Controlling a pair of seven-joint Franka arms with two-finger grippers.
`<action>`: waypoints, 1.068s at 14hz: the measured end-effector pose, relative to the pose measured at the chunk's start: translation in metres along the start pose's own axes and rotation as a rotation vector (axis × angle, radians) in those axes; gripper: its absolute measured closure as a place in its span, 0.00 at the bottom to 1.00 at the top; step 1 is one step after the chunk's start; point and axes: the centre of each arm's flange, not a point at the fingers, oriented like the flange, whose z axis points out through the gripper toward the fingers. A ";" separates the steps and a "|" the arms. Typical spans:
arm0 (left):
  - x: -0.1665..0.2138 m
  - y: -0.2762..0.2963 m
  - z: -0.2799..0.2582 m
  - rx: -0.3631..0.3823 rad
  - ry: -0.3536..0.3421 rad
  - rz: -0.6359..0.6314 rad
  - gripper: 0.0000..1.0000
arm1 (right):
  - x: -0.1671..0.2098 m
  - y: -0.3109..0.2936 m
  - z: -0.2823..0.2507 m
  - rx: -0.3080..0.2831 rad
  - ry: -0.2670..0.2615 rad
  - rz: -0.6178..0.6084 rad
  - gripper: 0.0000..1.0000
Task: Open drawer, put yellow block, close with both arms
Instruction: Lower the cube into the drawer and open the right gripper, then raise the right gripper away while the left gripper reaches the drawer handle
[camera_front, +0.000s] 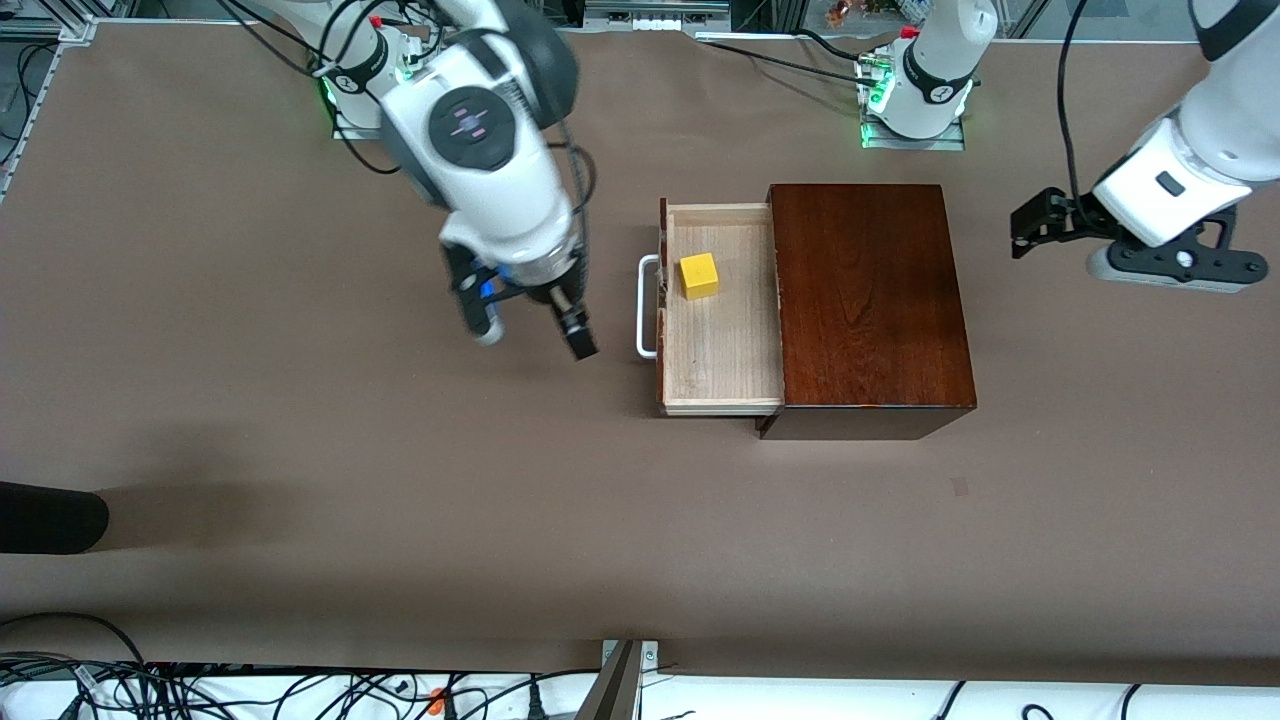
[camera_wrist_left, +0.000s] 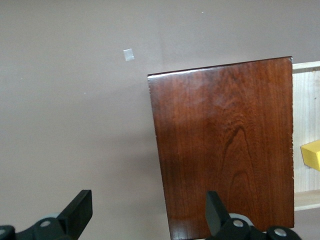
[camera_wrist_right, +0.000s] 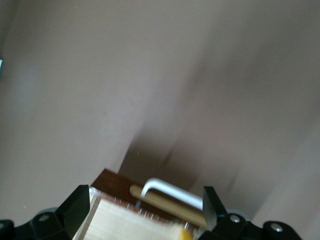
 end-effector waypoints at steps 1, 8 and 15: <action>0.001 0.006 0.002 0.000 -0.005 0.010 0.00 | 0.018 0.001 -0.003 -0.014 0.006 -0.073 0.00; 0.002 0.118 0.023 -0.016 -0.039 0.215 0.00 | 0.189 0.033 -0.048 -0.082 -0.068 -0.520 0.00; -0.004 0.261 0.037 -0.079 -0.025 0.707 0.00 | 0.365 0.157 -0.107 -0.107 -0.056 -0.939 0.00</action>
